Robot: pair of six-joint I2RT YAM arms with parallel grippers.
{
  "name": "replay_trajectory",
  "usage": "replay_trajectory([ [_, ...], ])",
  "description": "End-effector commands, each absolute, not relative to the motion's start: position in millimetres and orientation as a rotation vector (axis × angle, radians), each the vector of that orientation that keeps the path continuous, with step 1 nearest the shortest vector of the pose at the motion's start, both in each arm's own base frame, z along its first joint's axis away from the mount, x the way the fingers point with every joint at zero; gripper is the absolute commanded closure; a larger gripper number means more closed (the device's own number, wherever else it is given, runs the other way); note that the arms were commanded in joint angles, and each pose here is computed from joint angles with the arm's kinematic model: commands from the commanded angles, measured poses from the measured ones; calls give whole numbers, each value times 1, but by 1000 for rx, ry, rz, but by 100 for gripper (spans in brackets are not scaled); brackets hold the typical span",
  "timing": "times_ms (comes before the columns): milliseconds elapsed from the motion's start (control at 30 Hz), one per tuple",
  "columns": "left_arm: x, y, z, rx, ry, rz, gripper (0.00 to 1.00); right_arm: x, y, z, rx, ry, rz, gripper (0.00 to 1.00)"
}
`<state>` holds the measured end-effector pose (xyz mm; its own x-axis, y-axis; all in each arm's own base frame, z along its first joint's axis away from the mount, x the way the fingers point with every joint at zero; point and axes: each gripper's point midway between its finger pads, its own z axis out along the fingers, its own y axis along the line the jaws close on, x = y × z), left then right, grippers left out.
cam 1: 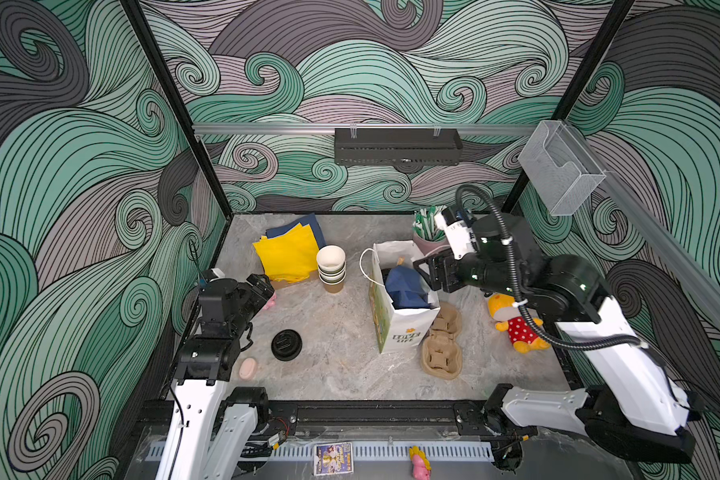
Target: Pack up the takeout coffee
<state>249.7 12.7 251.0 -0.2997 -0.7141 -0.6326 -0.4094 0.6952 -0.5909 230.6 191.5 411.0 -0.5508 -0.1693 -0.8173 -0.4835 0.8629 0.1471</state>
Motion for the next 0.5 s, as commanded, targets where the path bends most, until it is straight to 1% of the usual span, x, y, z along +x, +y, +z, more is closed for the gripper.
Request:
replay_trajectory([
  [0,253,43,270,-797,1834,-148,14,249,134,428,-345,2073,176,20],
  [67,255,57,267,-777,1813,-32,13,257,83,429,-173,2060,23,15],
  [133,259,66,261,-748,1806,64,13,262,39,421,-15,2059,-72,13],
  [233,261,82,247,-740,1796,214,13,277,-5,375,159,2064,-145,12],
  [333,270,86,228,-657,1830,299,12,293,-26,310,257,2061,-166,13],
  [467,285,81,195,-565,1836,310,11,320,-20,225,161,2037,-172,14],
])
